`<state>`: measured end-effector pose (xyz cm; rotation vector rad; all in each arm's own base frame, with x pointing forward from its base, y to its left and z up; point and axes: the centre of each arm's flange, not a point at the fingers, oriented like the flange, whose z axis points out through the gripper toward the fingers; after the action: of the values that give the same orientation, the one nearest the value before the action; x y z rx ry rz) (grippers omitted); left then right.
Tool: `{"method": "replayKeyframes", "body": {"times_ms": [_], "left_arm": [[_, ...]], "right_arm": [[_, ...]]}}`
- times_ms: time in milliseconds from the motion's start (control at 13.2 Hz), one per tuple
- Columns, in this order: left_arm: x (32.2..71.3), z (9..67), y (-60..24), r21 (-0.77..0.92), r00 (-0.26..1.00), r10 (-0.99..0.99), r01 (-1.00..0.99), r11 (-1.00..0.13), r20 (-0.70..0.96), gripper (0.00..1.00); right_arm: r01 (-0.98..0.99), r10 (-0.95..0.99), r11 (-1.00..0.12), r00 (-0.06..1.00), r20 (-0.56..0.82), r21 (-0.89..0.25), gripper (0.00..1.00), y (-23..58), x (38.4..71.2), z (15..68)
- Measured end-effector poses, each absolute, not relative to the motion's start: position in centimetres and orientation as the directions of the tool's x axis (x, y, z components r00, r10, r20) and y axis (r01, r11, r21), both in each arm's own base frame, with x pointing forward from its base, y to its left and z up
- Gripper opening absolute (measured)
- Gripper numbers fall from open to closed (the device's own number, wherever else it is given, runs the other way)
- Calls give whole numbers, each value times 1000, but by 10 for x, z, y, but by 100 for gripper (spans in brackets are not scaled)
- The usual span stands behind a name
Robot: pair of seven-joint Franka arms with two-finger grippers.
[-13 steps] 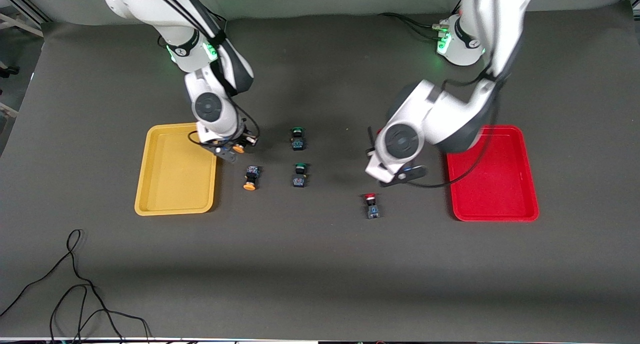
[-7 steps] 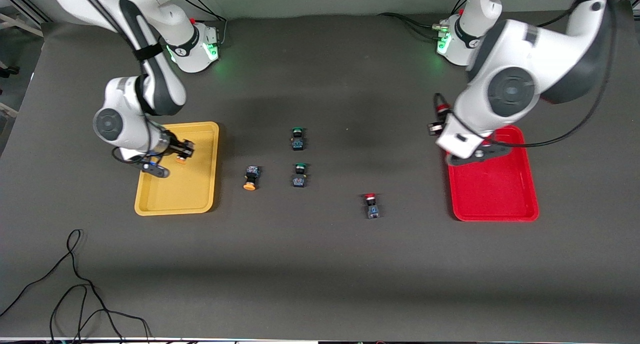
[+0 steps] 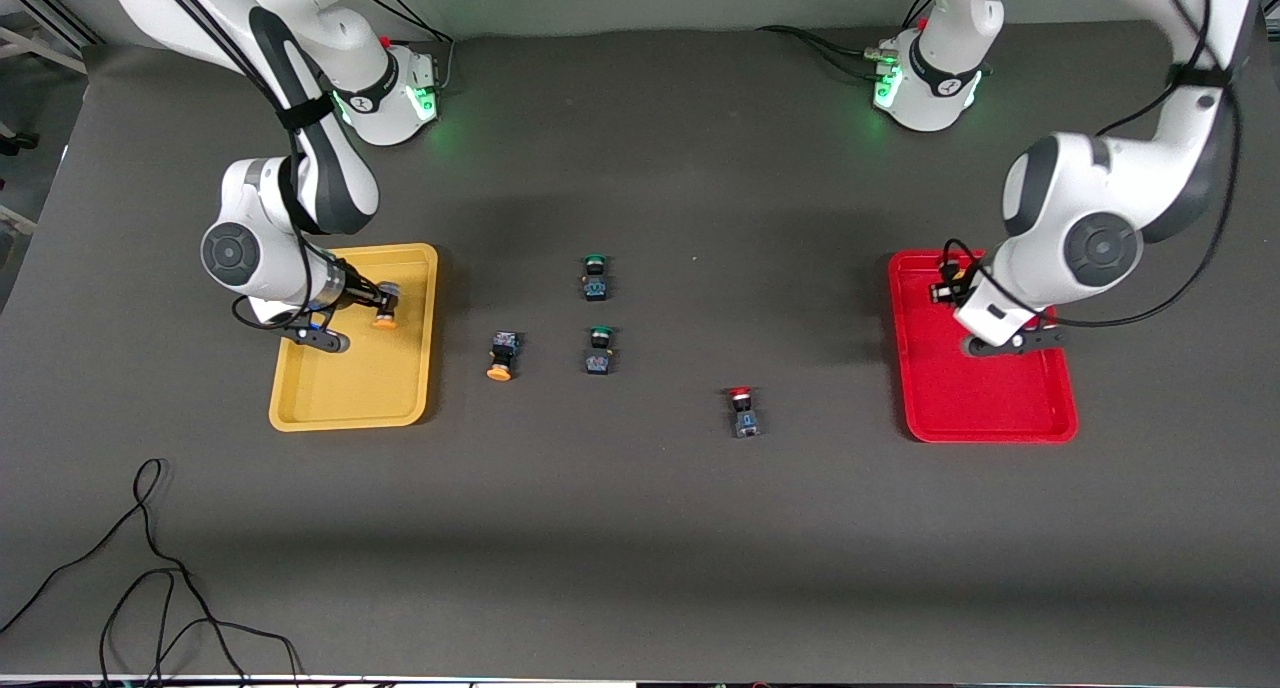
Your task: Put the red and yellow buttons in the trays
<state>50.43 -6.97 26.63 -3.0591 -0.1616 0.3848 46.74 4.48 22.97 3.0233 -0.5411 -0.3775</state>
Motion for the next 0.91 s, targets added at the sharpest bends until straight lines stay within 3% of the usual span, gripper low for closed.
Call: {"method": "replayKeyframes", "body": {"times_ms": [151,227,453,680,831,907], "left_arm": [[499,229,-65,-66,963,96,82,-994,-251,33],[497,218,-60,-67,963,95,81,-995,-252,33],[493,204,-47,-61,960,93,80,-995,-264,38],[502,228,-38,-69,961,93,77,-995,-260,71],[520,294,-42,-104,954,100,73,-992,-283,95],[530,341,-53,-107,952,99,70,-992,-290,100]], "right_arm": [[-340,-351,-936,909,-226,86,93,45,471,234],[-347,-357,-934,909,-218,82,100,51,477,241],[-391,-396,-918,905,-157,63,100,109,516,291],[-447,-442,-894,882,-167,6,100,183,560,320],[-471,-463,-882,866,-190,4,100,207,581,293],[-482,-474,-876,856,-208,14,100,214,585,272]]}}
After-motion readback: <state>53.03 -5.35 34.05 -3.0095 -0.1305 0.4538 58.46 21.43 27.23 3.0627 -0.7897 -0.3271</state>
